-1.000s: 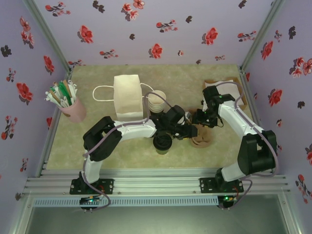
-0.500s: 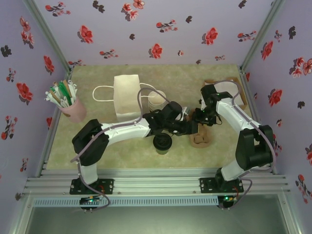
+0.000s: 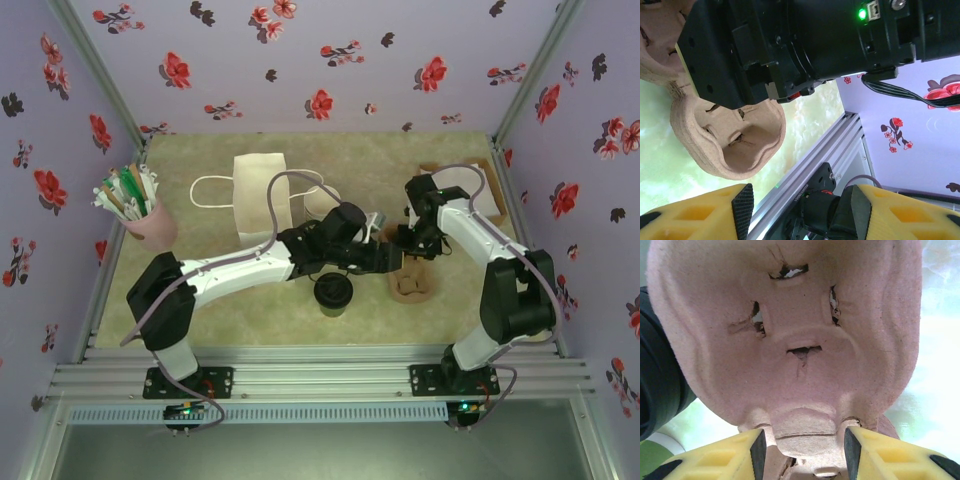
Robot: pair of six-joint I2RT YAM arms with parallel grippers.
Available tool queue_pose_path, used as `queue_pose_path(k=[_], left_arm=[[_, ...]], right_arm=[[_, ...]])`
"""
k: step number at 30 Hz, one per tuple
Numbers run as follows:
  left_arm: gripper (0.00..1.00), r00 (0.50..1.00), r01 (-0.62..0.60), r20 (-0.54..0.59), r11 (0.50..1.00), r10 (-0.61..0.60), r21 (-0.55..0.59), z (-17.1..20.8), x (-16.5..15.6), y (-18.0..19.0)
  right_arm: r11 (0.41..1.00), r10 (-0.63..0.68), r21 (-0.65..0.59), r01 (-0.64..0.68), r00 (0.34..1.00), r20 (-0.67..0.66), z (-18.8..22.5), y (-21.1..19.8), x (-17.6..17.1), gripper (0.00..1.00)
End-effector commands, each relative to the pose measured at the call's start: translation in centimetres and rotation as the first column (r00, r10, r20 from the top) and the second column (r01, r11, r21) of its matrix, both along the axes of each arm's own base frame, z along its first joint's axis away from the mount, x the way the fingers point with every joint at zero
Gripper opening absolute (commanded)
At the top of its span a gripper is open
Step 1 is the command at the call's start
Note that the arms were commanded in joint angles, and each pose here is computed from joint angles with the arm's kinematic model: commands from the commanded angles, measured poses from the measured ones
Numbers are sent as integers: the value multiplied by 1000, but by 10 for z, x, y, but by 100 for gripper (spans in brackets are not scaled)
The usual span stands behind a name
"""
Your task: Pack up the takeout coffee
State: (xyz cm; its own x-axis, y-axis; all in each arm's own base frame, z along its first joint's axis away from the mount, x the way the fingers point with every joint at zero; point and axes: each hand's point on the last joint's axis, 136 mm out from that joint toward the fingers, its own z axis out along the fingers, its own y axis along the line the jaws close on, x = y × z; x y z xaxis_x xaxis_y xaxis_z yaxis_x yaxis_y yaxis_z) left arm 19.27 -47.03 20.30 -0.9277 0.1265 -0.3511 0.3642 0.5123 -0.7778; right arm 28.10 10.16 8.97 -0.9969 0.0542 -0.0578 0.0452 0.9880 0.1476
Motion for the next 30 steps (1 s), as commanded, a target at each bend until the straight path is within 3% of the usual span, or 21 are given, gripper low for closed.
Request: queue_pose_path(k=[1,30], left_arm=[[57,999,3,49,1000,-3,-3,13,0,3],[57,999,-3,36,1000,3,-1,8,4,2]], right_arm=[[997,27,-66,-28,999,-21,-2,-7,-1,47],[994,65,-88,-69,996,-53,-11,2,1,47]])
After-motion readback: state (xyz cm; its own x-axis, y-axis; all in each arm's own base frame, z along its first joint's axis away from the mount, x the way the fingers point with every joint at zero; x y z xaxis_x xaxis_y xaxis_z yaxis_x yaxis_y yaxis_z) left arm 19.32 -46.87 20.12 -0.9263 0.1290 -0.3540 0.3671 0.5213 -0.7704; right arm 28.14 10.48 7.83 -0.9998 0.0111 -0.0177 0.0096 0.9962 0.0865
